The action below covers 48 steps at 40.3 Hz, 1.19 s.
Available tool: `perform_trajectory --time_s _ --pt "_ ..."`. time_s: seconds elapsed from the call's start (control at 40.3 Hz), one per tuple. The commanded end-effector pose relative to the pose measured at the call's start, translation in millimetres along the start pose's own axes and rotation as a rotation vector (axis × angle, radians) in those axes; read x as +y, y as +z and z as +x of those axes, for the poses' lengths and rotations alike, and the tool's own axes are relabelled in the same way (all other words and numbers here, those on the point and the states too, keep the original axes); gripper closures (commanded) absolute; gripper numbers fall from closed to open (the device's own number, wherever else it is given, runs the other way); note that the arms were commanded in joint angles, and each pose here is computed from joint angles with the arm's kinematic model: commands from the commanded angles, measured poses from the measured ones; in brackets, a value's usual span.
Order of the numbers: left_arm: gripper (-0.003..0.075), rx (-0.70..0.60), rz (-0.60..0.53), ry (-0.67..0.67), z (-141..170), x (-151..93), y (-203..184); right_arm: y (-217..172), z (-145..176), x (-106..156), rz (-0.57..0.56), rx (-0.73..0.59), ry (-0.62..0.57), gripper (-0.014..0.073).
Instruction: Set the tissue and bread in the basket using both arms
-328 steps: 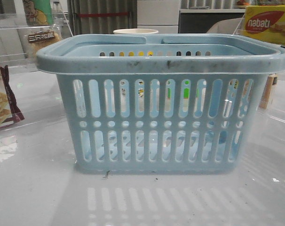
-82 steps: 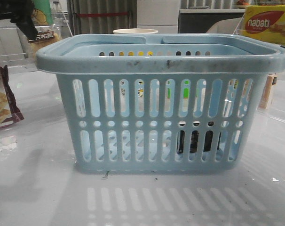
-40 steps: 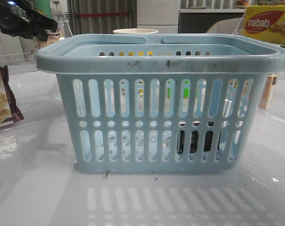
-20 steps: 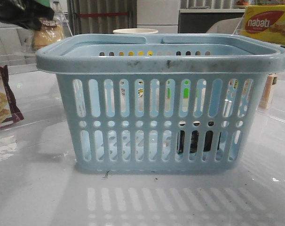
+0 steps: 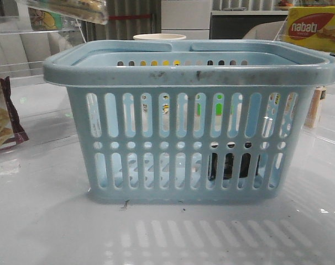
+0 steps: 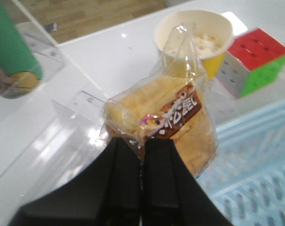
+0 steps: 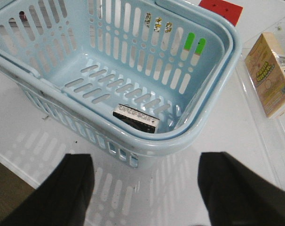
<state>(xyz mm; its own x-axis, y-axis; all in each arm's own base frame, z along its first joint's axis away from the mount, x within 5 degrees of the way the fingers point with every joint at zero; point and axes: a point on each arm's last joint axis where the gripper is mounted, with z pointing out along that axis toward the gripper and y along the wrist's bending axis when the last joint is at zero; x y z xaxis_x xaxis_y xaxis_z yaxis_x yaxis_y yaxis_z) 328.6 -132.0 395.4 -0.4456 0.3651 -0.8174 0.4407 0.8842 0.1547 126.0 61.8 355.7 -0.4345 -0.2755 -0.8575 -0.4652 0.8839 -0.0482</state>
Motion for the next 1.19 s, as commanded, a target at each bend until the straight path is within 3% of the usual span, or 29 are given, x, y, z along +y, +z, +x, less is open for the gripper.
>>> perform_trajectory --time_s 0.0,0.199,0.323,0.422,0.521,0.596,0.894,1.167 --pt "0.0629 -0.076 0.058 0.065 -17 -25 -27 -7 -13 -1 0.013 -0.102 -0.019 0.0025" --pt "0.0629 -0.006 0.166 0.137 -9 -71 -3 -7 -13 -1 0.013 -0.101 -0.019 0.0025" --pt "0.0610 0.033 0.201 0.137 -4 -83 11 -7 -13 -1 0.013 -0.101 -0.019 0.0025" --pt "0.0489 0.059 0.235 0.102 0 -89 21 -7 -13 -1 0.013 -0.101 -0.019 0.0025" --pt "0.0316 0.063 0.252 0.081 1 -91 23 -7 -13 -1 0.013 -0.101 -0.019 0.0025" --pt "0.0253 0.067 0.252 0.081 1 -91 23 -7 -13 -1 0.013 -0.101 -0.019 0.0025" --pt "0.0267 0.044 0.270 0.060 5 -84 -21 -7 -13 -1 0.013 -0.101 -0.019 0.0025" --pt "0.0267 -0.028 0.296 0.009 44 -75 -84 -7 -13 -1 0.013 -0.101 -0.019 0.0025"
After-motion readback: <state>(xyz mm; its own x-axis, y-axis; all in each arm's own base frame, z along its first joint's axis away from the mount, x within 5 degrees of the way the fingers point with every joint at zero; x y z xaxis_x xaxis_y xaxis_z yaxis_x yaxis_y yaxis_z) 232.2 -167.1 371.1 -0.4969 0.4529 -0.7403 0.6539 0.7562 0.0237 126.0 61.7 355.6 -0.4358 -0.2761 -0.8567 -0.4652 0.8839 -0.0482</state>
